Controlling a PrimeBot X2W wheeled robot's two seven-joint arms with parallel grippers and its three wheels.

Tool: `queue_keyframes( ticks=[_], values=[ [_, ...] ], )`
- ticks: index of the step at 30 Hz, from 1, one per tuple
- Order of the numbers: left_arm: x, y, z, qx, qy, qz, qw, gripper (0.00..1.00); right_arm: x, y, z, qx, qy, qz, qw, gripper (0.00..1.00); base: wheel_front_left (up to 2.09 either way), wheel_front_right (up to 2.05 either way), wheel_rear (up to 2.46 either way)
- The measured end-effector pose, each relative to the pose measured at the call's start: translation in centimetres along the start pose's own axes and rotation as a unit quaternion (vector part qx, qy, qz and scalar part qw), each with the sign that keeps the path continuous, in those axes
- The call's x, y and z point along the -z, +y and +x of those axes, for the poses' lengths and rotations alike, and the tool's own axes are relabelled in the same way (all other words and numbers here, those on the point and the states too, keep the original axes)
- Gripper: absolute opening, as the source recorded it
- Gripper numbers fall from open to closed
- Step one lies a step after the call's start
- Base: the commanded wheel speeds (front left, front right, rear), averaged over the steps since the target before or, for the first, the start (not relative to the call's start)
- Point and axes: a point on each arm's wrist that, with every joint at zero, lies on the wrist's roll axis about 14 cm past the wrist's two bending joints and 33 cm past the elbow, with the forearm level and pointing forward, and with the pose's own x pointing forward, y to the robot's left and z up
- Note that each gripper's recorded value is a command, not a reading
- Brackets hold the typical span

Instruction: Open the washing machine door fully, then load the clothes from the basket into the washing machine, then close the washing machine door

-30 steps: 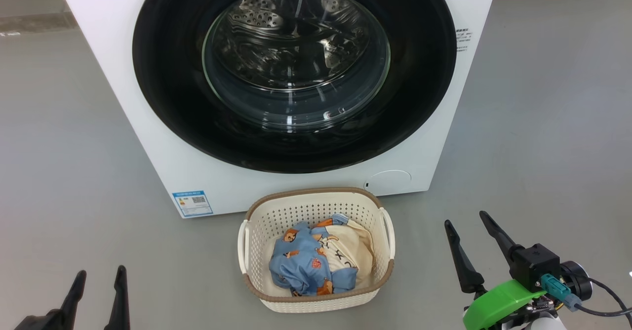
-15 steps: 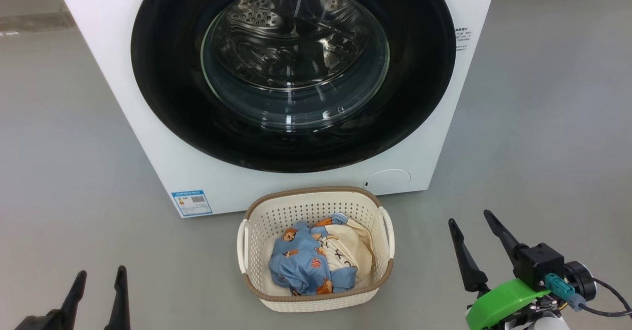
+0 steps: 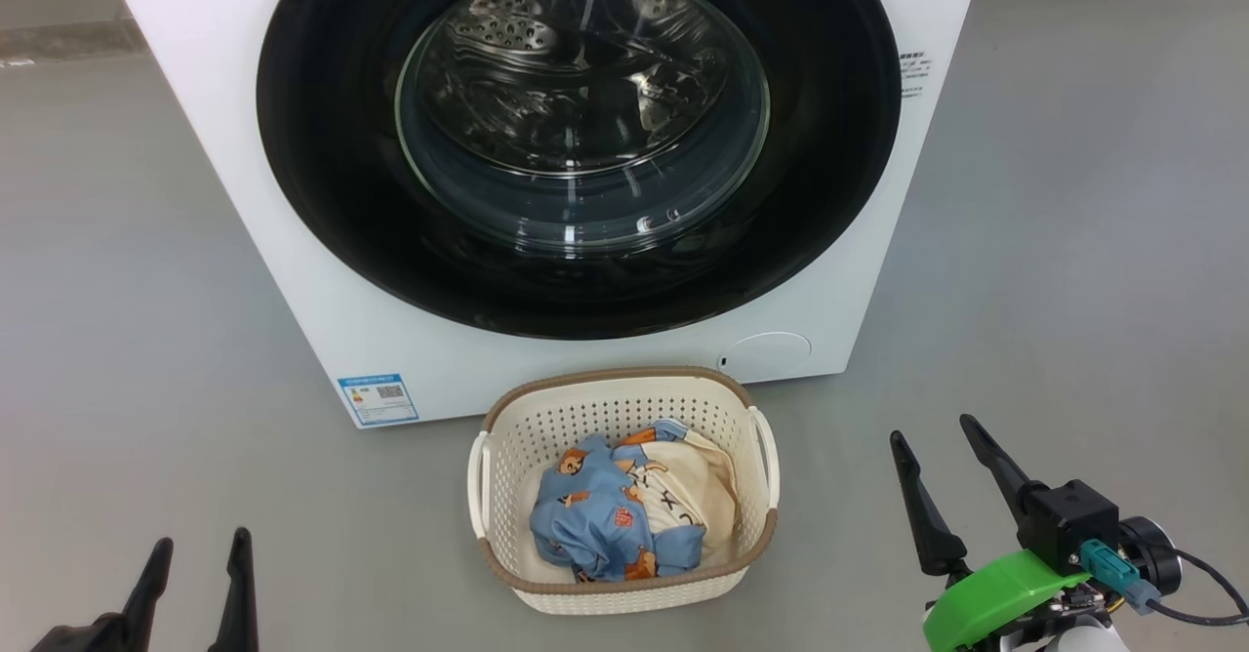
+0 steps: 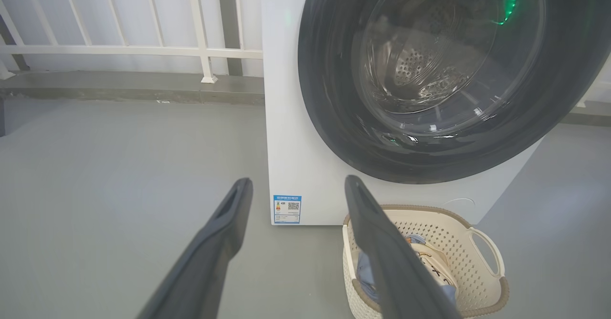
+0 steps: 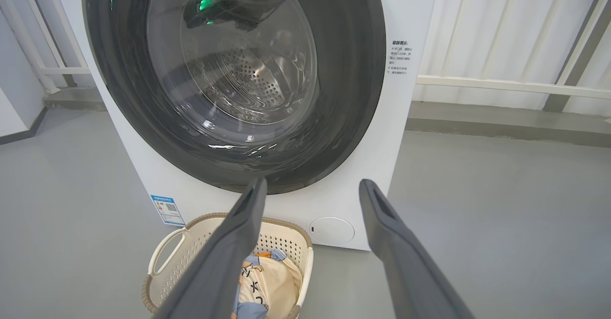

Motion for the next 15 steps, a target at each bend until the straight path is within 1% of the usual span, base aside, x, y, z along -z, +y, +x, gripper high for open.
queue_keyframes(
  ticks=[4,8,11,15],
  values=[
    [0.03,0.0,0.03,-0.001,0.0,-0.004,1.0,1.0,0.04,-0.03,-0.01,0.001,0.001,0.0,1.0,1.0,0.03,0.03,-0.06],
    [0.08,-0.04,0.08,0.0,0.001,-0.004,1.0,1.0,0.1,-0.03,-0.02,0.001,0.001,0.001,1.0,1.0,0.3,0.3,-0.59],
    [0.11,-0.11,0.16,0.001,0.001,-0.004,1.0,1.0,0.17,-0.02,-0.05,0.002,0.002,0.002,1.0,1.0,0.6,0.6,-1.19],
    [0.14,-0.18,0.24,0.002,0.002,-0.004,1.0,1.0,0.24,-0.04,-0.07,0.003,0.003,0.003,1.0,1.0,0.92,0.92,-1.84]
  ],
)
